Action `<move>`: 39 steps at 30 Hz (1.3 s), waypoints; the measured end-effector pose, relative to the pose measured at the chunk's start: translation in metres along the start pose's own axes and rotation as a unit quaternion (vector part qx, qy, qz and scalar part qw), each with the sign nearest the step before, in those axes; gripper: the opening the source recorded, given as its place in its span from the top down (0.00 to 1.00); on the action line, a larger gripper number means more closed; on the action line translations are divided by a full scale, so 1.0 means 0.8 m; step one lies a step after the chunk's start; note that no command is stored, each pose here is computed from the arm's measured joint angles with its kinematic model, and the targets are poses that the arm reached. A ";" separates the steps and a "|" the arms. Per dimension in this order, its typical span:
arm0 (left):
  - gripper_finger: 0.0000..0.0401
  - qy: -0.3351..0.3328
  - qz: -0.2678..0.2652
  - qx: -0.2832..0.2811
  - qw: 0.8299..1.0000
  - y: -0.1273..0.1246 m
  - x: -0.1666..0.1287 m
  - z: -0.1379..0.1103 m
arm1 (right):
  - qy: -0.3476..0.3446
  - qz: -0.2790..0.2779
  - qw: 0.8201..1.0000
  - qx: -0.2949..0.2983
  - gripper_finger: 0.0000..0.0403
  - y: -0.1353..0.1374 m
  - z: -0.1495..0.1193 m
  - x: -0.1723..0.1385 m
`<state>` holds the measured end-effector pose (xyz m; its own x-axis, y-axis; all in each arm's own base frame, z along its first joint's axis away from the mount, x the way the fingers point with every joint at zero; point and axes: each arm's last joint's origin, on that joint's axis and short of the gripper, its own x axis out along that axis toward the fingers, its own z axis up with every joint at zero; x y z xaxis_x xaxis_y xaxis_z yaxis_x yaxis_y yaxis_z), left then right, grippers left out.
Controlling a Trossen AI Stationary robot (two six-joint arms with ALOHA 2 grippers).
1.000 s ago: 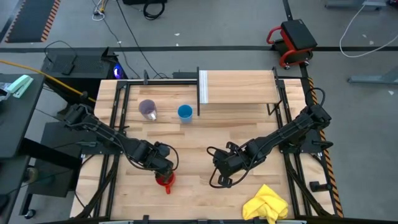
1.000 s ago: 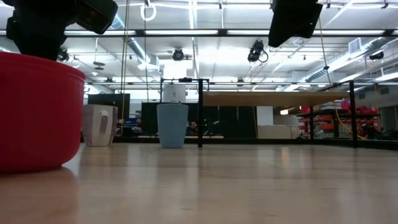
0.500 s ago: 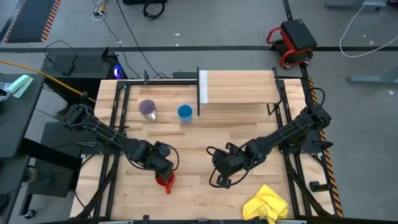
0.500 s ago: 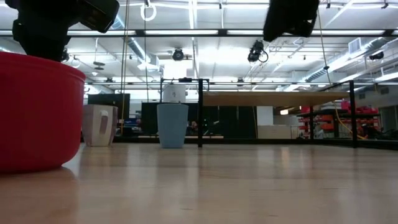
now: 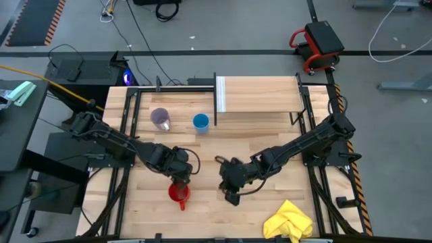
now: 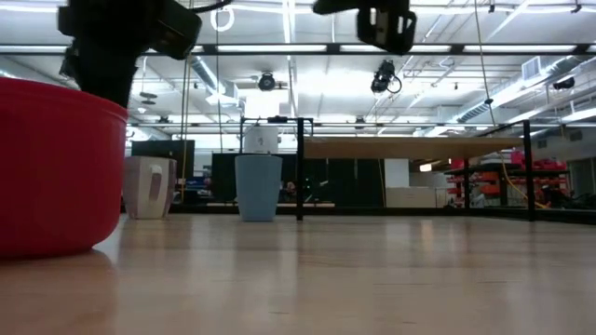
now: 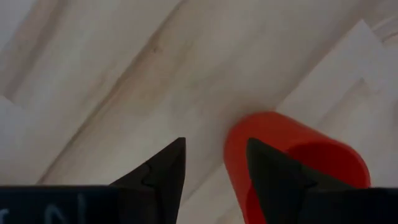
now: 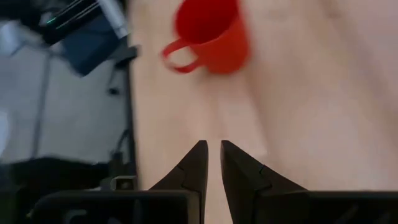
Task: Stack small to large cups/mugs on shelf
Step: Put the red mug on the shelf
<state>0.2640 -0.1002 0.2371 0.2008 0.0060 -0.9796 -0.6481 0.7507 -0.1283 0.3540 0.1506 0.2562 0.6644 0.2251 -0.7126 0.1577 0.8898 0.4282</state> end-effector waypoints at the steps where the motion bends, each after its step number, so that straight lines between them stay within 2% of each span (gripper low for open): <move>1: 0.56 -0.001 0.001 -0.001 1.000 0.002 0.000 0.004 | 0.004 0.014 1.000 -0.005 0.88 0.002 -0.001 0.008; 4: 0.57 -0.003 0.005 -0.006 1.000 0.010 0.001 0.017 | 0.004 0.039 0.999 -0.017 0.88 0.004 -0.002 0.025; 16: 0.57 -0.005 0.013 -0.038 0.999 0.038 0.004 0.056 | -0.034 0.066 0.997 -0.017 0.88 -0.009 0.005 0.081; 21: 0.57 0.001 0.007 -0.041 0.999 0.043 0.004 0.063 | -0.026 0.073 0.997 -0.023 0.88 -0.017 0.017 0.109; 24: 0.57 0.003 0.006 -0.044 0.999 0.045 0.004 0.065 | -0.029 0.076 0.997 -0.007 0.88 -0.014 0.033 0.120; 28: 0.57 0.005 0.006 -0.044 0.999 0.045 0.004 0.065 | -0.034 0.044 0.998 0.013 0.88 -0.008 0.058 0.117; 32: 0.57 0.013 0.012 -0.044 0.999 0.047 0.004 0.063 | -0.020 -0.010 1.000 -0.002 0.88 -0.003 0.069 0.115; 39: 0.57 0.028 0.032 -0.043 0.998 0.051 0.004 0.059 | 0.003 -0.016 1.000 -0.013 0.88 -0.002 0.070 0.131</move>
<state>0.2727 -0.0381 0.2361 0.1175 0.0135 -0.9930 -0.7191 0.6908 -0.0757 0.4641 0.1505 0.2121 0.6549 0.1978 -0.7293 0.1599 0.9070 0.3896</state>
